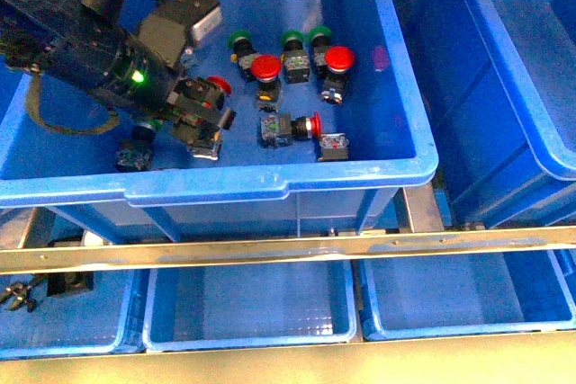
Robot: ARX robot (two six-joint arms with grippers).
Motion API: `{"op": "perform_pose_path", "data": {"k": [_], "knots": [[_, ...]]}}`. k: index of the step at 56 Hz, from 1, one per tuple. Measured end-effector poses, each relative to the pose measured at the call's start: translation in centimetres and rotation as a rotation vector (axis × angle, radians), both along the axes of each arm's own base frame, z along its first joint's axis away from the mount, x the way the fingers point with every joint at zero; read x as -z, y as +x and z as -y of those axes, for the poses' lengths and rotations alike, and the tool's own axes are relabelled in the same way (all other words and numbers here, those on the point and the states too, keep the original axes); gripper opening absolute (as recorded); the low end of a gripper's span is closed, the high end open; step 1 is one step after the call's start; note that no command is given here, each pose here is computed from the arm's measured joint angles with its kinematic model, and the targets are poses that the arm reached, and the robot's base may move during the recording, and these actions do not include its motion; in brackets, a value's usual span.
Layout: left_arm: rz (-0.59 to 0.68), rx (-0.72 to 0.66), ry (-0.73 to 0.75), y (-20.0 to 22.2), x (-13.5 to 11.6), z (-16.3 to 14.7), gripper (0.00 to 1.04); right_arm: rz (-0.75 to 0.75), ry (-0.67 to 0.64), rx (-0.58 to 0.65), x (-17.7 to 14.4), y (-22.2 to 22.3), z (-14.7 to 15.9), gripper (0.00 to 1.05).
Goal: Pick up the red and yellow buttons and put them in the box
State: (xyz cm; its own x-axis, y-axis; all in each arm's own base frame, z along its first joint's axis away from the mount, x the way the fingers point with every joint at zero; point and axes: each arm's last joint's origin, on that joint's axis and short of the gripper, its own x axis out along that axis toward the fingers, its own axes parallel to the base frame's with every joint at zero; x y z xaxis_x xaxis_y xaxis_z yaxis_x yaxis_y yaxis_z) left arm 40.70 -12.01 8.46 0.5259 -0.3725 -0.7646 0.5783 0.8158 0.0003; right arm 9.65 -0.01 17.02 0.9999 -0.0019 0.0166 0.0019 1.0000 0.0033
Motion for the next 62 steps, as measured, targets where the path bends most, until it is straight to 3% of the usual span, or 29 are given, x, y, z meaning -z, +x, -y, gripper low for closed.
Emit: {"op": "perform_pose_path", "data": {"k": [14,37,49,62], "knots": [[0.008,-0.053,-0.184,-2.9,-4.3,-1.2,0.35,0.000,0.000,0.000,0.0,0.0,0.0,0.98],[-0.149,-0.156,-0.605,-6.6,-9.3,-1.5,0.35,0.000,0.000,0.000,0.0,0.0,0.0,0.98],[-0.227,-0.182,-0.820,-8.1,-11.1,0.2,0.34,0.000,0.000,0.000,0.0,0.0,0.0,0.98],[-0.285,-0.190,-0.920,-9.2,-11.5,3.3,0.34,0.000,0.000,0.000,0.0,0.0,0.0,0.98]]}}
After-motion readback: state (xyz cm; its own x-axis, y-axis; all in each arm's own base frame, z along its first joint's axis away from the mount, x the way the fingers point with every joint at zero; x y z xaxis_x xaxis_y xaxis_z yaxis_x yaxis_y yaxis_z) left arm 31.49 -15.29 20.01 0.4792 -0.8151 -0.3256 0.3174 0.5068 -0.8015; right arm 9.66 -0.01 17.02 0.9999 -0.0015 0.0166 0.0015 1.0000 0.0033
